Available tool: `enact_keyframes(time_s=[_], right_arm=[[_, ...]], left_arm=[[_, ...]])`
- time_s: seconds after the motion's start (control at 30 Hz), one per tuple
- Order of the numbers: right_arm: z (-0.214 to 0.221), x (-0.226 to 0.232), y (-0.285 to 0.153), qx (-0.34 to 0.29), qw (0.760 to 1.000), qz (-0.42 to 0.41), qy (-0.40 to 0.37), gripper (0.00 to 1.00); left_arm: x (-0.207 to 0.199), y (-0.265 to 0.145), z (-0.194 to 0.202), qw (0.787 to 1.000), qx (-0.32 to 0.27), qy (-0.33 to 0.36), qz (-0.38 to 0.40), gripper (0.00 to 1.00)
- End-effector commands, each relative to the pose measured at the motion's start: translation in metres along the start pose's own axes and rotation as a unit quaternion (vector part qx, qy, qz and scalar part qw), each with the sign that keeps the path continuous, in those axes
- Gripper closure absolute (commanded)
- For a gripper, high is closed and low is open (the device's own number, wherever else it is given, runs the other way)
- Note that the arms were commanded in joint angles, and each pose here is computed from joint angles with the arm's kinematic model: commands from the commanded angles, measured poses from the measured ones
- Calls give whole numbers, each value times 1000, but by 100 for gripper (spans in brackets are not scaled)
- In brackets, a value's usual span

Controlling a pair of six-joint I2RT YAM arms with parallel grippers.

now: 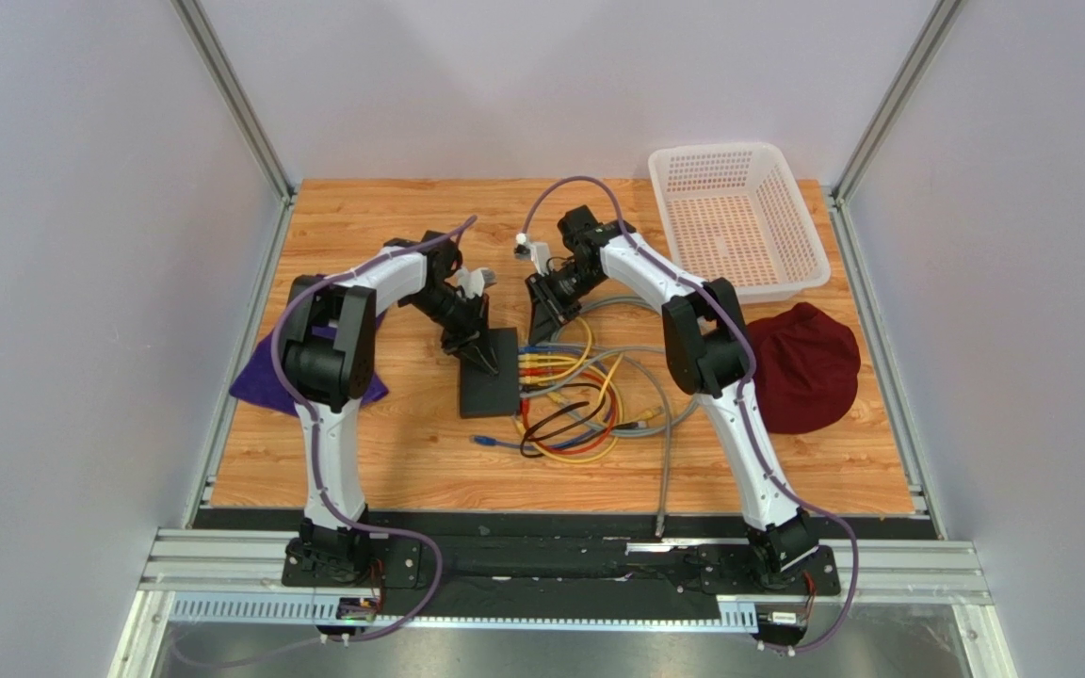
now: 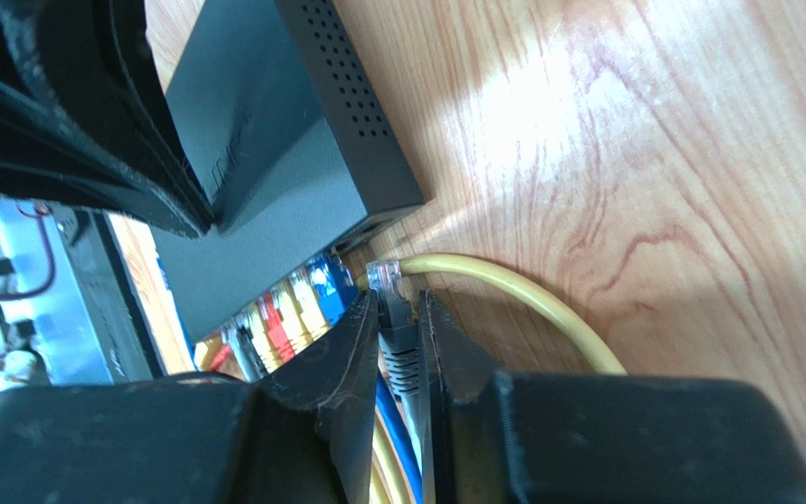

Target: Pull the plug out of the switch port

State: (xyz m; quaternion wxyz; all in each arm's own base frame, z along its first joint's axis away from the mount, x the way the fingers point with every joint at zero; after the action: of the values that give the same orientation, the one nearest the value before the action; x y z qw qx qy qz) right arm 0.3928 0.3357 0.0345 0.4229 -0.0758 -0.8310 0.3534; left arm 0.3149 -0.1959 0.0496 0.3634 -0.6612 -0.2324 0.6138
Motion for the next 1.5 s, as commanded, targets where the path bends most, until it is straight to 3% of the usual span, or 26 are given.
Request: enact_keyframes(time_s=[0.0,0.13,0.33,0.53,0.6,0.67,0.73,0.93,1.1,1.23,1.47], right_arm=[[30,-43,-11,55,996,69,12,100],[22,-38,-20,43,997,69,0,100],[-23,6,-60,-27,997,50,-58,100],[-56,16,-86,-85,984,99,-122,99],[-56,7,-85,-81,981,123,-123,91],[-53,2,-88,-76,980,145,-111,68],[-54,5,-101,-80,977,167,-110,54],[-46,3,-150,-94,955,253,-123,52],[-10,-24,-173,-47,951,287,-107,59],[40,-37,-162,35,956,268,-110,61],[87,-55,-146,105,953,259,-115,51]], left_arm=[[35,14,-11,997,-1,4,-71,100],[35,13,-13,997,-2,10,-70,100],[32,10,-17,997,-8,21,-68,100],[26,5,-23,997,-16,33,-63,100],[22,2,-25,997,-21,38,-57,100],[18,-1,-28,997,-27,45,-53,100],[14,-5,-32,996,-34,56,-52,100],[5,-16,-35,995,-48,76,-51,100],[0,-23,-33,994,-55,86,-50,100],[-6,-31,-33,992,-64,98,-48,100],[-13,-42,-32,988,-76,119,-54,98]])
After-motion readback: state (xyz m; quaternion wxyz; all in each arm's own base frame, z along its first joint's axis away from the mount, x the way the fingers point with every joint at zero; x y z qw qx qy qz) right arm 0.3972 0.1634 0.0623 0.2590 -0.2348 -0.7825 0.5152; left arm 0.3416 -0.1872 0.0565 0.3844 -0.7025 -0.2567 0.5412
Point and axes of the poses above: each gripper's point midway between its finger pads, its own y axis out along the fingers, its own x axis along the line the jaws close on, z = x × y, the point moved 1 cm from there along -y, back along the fingers, and after that the axes turned 4 degrees about y, right-handed, at the moved point
